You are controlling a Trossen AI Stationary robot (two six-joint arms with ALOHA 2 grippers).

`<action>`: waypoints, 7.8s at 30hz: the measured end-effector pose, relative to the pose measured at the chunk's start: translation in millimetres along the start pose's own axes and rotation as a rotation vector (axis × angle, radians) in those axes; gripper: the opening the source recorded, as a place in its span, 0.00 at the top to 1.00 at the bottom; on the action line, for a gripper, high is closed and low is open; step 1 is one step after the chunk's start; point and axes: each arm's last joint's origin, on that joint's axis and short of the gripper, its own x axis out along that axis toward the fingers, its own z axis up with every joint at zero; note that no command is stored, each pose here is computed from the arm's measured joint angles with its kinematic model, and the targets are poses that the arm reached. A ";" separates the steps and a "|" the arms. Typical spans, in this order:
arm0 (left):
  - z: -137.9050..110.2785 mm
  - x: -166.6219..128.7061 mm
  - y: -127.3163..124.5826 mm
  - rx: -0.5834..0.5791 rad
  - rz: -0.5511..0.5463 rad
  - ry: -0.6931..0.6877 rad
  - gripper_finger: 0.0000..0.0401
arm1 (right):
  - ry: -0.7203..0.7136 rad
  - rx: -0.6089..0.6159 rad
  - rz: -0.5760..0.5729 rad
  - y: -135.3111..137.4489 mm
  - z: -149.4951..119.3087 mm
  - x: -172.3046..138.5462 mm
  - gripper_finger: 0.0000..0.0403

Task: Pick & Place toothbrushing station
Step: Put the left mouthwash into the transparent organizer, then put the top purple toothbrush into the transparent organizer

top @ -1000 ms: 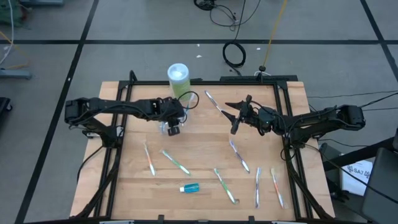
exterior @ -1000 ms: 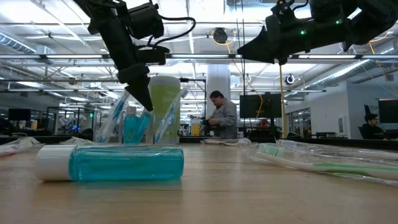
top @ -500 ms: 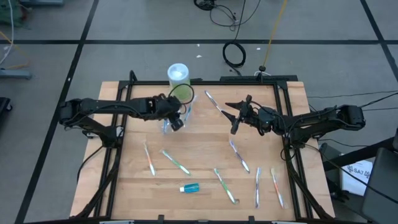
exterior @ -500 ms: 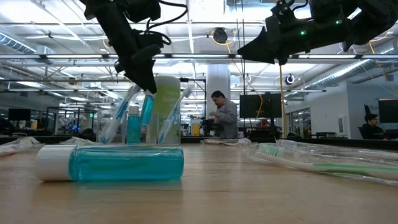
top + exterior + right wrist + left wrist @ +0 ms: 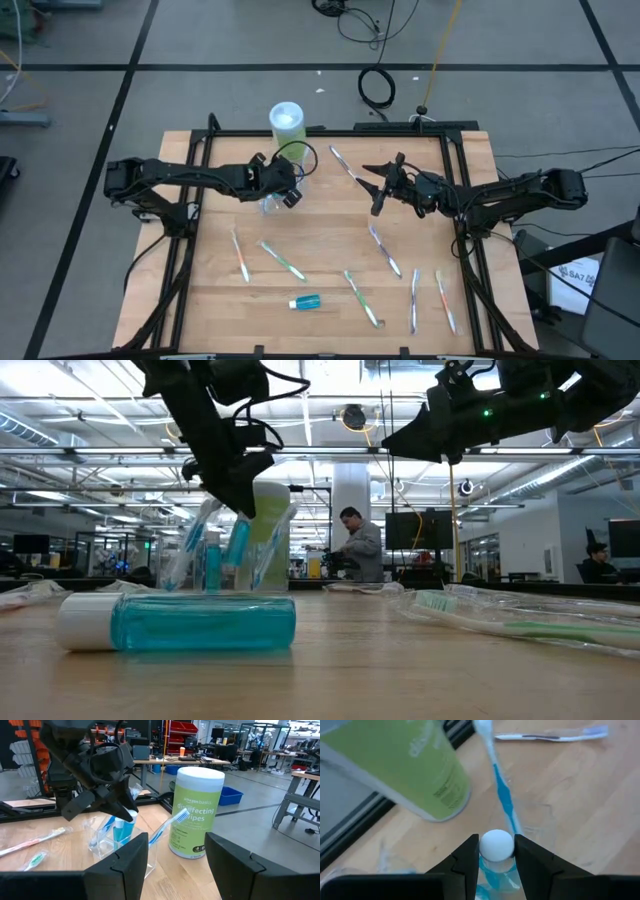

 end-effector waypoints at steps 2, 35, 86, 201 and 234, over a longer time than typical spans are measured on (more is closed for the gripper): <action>-0.6 -0.7 -1.8 -0.026 0.029 -0.017 0.71 | -0.001 0.000 0.000 0.0 0.1 0.0 0.54; -27.5 14.4 -18.9 0.041 0.061 0.134 0.70 | -0.001 0.001 0.001 0.0 0.2 0.0 0.54; 4.4 -92.7 52.3 0.078 -0.126 -0.257 0.47 | 0.224 0.037 -0.084 -15.9 -29.8 9.9 0.54; -5.6 -45.4 -40.0 0.372 -0.682 -0.345 0.47 | 0.238 -1.078 0.321 107.3 -4.6 55.8 0.90; -6.9 -32.0 -36.7 0.391 -0.728 -0.282 0.79 | 0.205 -1.071 0.308 108.3 -1.4 56.6 0.90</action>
